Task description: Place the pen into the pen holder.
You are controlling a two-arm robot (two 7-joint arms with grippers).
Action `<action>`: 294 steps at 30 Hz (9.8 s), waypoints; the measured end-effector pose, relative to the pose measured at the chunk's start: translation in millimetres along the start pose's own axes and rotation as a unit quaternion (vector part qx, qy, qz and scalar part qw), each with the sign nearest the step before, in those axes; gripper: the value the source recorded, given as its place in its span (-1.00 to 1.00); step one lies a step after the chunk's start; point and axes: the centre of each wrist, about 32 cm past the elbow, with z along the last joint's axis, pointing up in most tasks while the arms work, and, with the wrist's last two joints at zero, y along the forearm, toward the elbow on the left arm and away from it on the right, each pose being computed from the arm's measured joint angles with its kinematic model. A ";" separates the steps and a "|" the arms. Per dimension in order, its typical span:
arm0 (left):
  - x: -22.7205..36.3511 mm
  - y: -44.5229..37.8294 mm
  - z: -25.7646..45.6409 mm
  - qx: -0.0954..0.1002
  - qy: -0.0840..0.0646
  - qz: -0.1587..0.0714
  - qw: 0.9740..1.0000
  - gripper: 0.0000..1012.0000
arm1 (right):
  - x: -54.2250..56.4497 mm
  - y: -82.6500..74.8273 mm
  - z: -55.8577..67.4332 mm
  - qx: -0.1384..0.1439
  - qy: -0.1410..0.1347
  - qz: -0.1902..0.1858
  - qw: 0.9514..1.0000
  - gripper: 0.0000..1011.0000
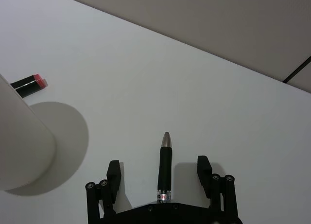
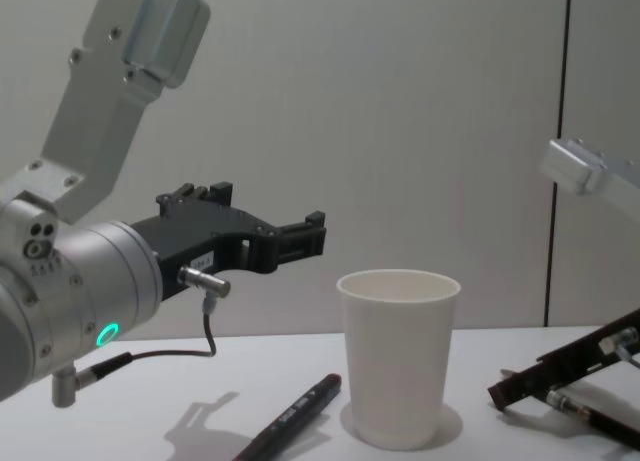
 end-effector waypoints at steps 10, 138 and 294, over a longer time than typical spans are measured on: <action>0.0 0.0 0.0 0.000 0.000 0.000 1.000 0.98 | -2.1 1.7 -2.1 0.001 0.001 0.001 1.000 0.68; 0.0 0.0 0.0 0.000 0.000 0.000 1.000 0.98 | -3.2 3.2 -4.5 0.000 0.002 -0.001 1.000 -0.76; 0.0 0.0 0.0 0.000 0.000 0.000 1.000 0.98 | -71.2 44.5 -23.4 0.421 -0.034 0.081 0.903 -0.76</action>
